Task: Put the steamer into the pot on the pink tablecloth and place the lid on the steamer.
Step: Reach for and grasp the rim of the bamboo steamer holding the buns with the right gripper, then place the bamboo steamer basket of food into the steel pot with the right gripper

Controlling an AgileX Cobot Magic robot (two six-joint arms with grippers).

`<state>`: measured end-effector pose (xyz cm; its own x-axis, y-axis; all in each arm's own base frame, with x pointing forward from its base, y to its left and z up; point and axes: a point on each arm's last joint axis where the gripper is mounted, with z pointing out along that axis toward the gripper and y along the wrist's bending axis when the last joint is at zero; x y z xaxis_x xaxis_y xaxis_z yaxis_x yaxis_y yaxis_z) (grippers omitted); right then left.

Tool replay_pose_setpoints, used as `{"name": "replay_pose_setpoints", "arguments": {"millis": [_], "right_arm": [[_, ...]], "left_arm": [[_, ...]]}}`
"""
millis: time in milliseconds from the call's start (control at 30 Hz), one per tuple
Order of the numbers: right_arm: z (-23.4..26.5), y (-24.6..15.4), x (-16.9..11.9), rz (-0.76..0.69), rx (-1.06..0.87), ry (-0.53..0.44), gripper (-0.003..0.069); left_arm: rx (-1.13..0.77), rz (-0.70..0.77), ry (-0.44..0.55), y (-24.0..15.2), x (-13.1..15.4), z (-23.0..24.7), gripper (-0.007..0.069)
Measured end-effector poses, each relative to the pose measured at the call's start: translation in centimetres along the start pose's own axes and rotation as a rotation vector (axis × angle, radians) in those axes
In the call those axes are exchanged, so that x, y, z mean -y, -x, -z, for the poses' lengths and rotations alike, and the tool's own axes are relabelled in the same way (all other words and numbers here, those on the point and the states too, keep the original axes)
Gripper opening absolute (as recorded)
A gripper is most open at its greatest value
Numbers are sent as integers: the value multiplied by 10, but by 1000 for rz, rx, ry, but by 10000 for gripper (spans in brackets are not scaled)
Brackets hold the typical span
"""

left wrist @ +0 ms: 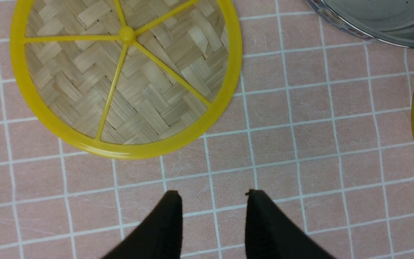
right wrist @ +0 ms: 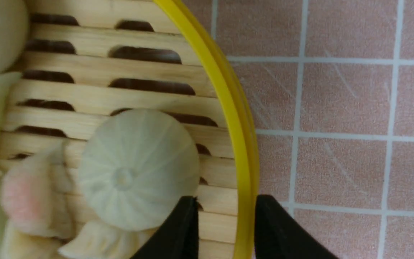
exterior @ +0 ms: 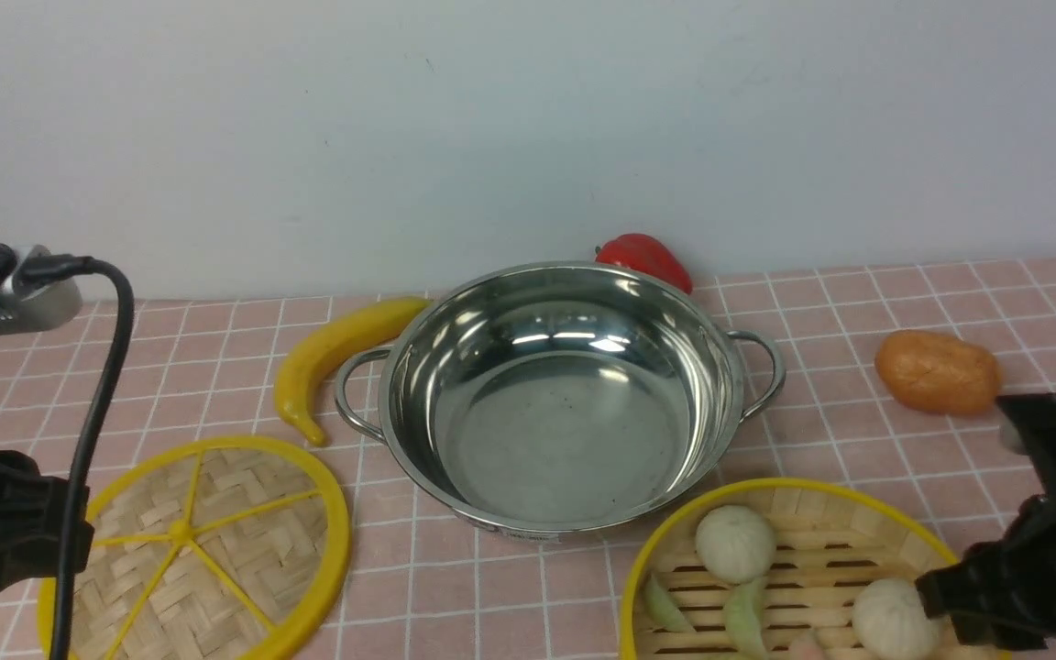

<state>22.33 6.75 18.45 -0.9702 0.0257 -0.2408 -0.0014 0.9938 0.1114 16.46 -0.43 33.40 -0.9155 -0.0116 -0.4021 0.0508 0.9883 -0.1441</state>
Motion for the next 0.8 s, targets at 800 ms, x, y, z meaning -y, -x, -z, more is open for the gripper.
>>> {"name": "replay_pose_setpoints", "arguments": {"millis": [800], "right_arm": [[75, 25, 0, 76, -65, -135, 50]], "left_arm": [[0, -1, 0, 0, 0, 0, 243]]}}
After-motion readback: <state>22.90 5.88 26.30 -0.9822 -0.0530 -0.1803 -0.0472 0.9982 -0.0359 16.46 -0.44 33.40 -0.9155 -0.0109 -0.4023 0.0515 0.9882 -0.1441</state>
